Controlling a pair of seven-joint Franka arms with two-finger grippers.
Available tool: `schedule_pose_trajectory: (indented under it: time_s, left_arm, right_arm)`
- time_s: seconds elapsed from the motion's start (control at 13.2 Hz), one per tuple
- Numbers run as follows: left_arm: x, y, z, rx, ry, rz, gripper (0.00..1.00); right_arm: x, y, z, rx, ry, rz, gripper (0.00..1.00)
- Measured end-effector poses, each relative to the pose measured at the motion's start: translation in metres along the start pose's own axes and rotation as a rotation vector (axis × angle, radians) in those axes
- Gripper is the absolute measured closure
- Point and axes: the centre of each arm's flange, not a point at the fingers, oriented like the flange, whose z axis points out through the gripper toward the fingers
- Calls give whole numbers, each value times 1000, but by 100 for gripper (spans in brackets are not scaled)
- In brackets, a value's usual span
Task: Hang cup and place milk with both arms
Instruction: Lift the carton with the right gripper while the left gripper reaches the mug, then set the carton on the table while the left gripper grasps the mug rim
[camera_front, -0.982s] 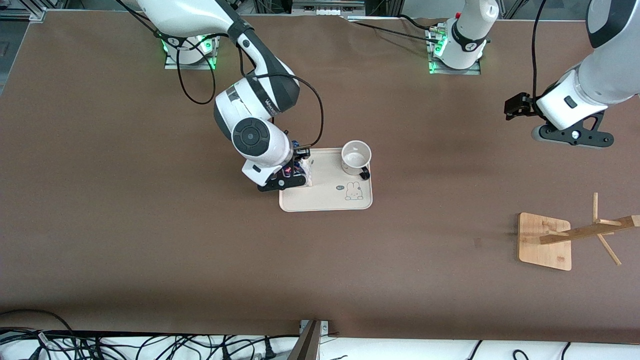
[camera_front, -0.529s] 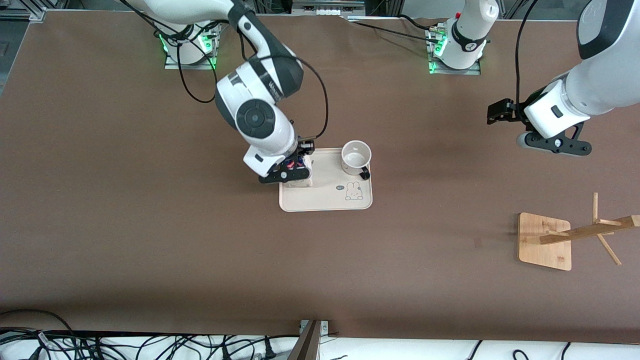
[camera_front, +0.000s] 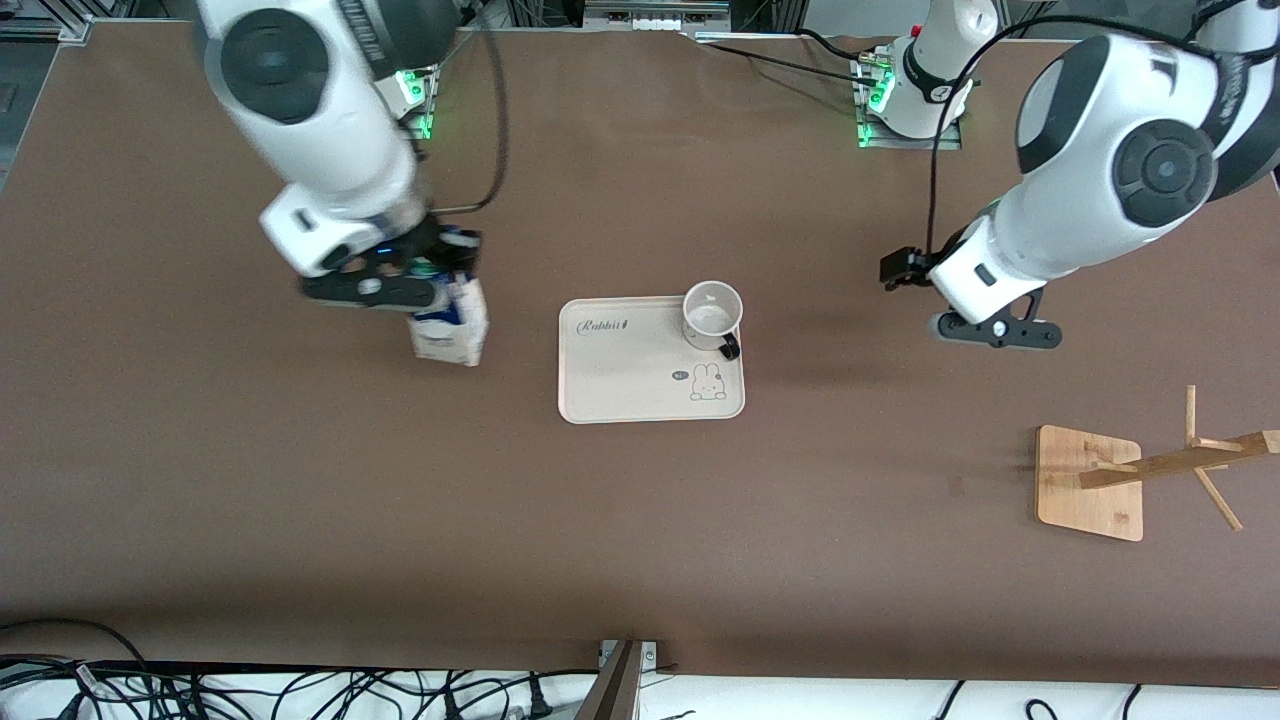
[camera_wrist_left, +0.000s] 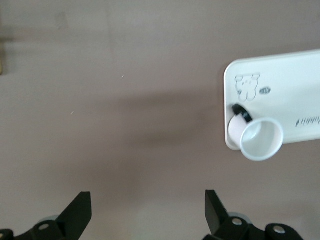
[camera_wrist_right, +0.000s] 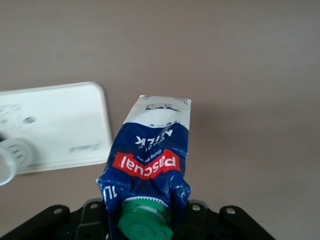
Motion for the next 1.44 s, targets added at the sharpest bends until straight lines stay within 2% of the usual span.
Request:
schedule_pose_trajectory:
  time_s: [0.23,0.45,0.68,0.91,1.28,1.36,1.44]
  left_arm:
    - [11,45,31,1,25,-52,0]
    - [7,123,73,1,54,-143,0]
    - [-1,190,124,-8,86,-282,0]
    - [-5,223,167,-11,94,-413,0]
    - [-9,249,220,37,145,-572,1]
    - [-13,254,231,54,153,-590,5]
    - [-15,259,240,67,161,-599,17]
  right_arm:
    - [40,90,18,-24,-37,-5,57]
    - [61,137,55,43,-113,39,57]
    - [66,160,94,54,-159,-20,57]
    - [71,188,125,63,-155,-126,57]
    - [65,204,169,65,-171,-148,57]
    - [64,205,180,64,-167,-144,57]
    - [62,205,191,63,-165,-142,57]
